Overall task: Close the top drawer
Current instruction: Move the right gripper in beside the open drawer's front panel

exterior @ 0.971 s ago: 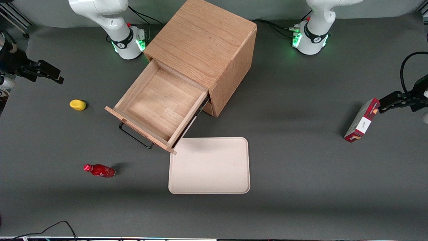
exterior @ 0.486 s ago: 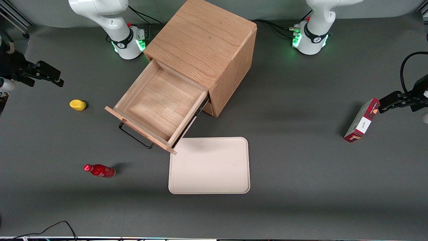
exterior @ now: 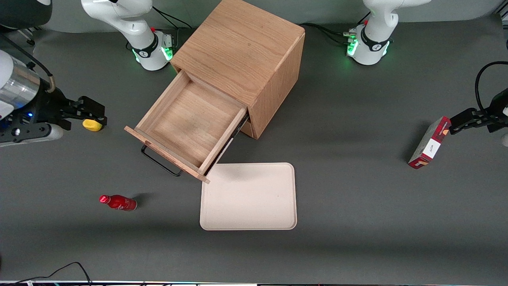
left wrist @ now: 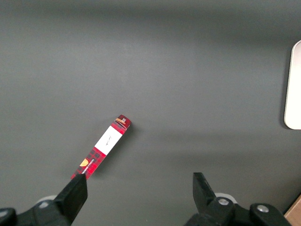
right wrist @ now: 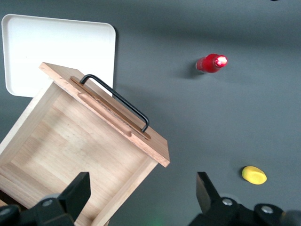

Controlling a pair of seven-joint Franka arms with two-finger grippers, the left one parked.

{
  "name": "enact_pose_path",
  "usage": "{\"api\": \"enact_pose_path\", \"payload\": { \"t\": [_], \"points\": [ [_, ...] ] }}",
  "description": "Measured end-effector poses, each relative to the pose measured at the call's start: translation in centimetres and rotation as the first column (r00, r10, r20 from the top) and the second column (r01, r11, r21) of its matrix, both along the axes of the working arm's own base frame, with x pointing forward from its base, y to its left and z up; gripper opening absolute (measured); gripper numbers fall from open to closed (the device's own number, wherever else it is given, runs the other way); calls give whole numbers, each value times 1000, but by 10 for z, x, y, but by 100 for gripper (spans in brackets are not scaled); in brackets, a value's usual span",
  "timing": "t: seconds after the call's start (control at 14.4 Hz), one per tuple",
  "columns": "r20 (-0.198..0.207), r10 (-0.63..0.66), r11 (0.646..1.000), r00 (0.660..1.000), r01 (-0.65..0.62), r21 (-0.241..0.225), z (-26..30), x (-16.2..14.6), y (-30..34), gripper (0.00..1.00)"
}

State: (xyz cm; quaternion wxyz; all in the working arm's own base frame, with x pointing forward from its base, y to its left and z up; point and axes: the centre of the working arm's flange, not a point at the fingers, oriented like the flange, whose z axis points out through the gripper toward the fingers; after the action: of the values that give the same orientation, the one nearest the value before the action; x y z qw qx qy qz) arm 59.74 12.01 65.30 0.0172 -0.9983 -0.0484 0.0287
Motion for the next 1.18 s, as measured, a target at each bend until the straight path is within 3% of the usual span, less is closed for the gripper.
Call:
{"api": "enact_pose_path", "payload": {
  "t": [0.35, 0.55, 0.69, 0.97, 1.11, 1.18],
  "points": [
    [-5, 68, 998, 998, -68, 17, 9, -10, 25, 100],
    [-27, 252, 967, 967, -251, 29, 4, -12, 28, 100],
    [-37, 427, 904, 903, -425, 50, -3, -11, 29, 100],
    [-56, 681, 731, 730, -674, 108, -14, -3, 19, 100],
    [-43, 735, 676, 677, -726, 123, -15, 5, 16, 100],
    [-35, 745, 664, 666, -737, 123, -15, 8, 15, 100]
  ]
}}
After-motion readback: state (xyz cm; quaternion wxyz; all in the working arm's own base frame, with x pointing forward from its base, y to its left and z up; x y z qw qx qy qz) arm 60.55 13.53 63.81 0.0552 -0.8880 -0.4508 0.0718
